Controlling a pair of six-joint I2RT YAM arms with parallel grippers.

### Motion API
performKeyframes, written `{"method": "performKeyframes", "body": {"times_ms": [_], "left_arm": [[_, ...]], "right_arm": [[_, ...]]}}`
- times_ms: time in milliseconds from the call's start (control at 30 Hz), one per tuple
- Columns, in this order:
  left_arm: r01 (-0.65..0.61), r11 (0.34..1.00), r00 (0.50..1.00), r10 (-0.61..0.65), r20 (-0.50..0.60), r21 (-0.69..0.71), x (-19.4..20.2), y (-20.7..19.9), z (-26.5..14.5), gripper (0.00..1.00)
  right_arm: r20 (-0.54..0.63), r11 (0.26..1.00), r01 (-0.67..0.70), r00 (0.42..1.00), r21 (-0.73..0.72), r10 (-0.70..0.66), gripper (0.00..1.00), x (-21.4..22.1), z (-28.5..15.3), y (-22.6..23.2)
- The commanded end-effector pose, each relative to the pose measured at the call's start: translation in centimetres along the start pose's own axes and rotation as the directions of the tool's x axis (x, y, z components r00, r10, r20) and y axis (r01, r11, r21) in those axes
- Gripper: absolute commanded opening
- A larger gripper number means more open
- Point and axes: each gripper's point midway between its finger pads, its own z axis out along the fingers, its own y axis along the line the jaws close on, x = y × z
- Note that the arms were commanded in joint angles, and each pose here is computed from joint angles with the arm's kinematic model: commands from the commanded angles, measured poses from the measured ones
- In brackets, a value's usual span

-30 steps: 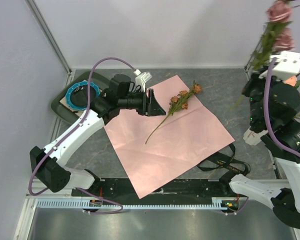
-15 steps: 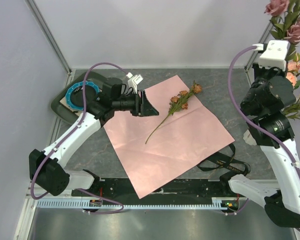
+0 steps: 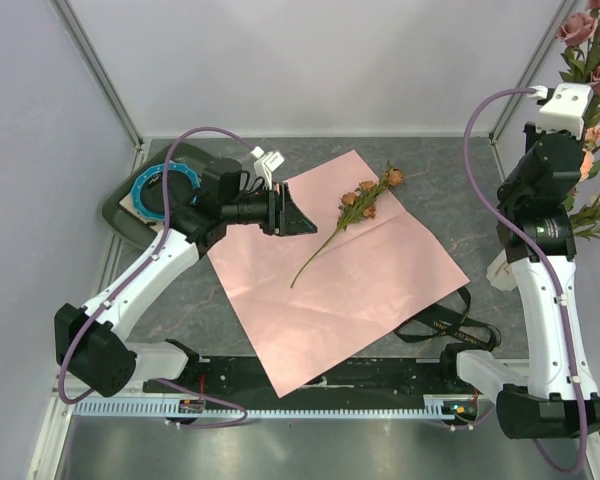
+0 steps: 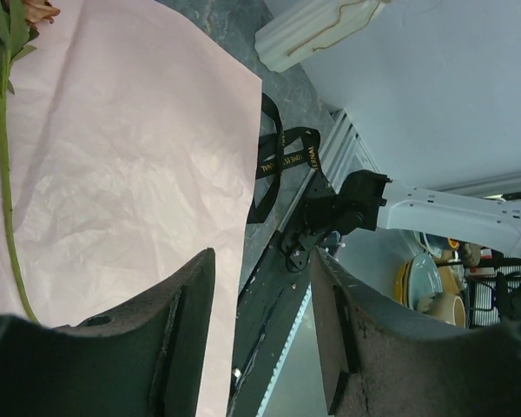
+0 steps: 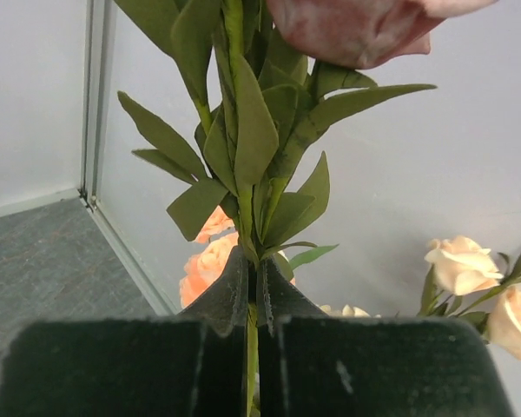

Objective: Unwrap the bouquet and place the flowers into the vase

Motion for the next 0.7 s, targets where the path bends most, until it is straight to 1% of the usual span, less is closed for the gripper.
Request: {"method": "performKeyframes", "body": {"times_ms": [0,100,133,400,533,633,667], "left_arm": [[-0.021,0.999,0.999,0.02,0.025,0.045,-0.7,-1.3,-0.6,0.54],[-0.013,0.999,1.0,0.012,0.026,0.043,-0.8,-1.0,-0.7,0.54],[-0.011,0.999,1.0,0.009,0.027,0.045,-0.9,-1.0,-0.6,0.54],[0.019,0.996,1.0,-0.02,0.016,0.082,-0.8,-1.0,-0.6,0.54],[0.016,0.996,1.0,-0.017,0.02,0.082,-0.9,-1.1,-0.7,0.54],[0.021,0.996,1.0,-0.022,0.015,0.083,-0.8,-1.0,-0.6,0.54],[0.024,0.996,1.0,-0.025,0.011,0.085,-0.7,-1.0,-0.6,0.54]], "right_arm": [[0.023,0.993,-0.112,0.993,-0.035,0.113,0.0,0.9,0.9,0.3],[0.004,0.988,-0.149,0.989,-0.032,0.15,0.0,2.2,0.9,0.2],[0.005,0.985,-0.171,0.985,-0.034,0.171,0.0,2.2,0.8,0.1],[0.001,0.98,-0.198,0.98,-0.031,0.198,0.0,1.6,0.7,-0.7],[-0.012,0.982,-0.187,0.982,-0.015,0.187,0.0,2.1,0.9,-1.0],[-0.026,0.986,-0.166,0.986,-0.013,0.166,0.0,3.1,0.9,-1.0],[-0.042,0.987,-0.158,0.987,-0.001,0.158,0.0,4.0,1.1,-1.0]]}}
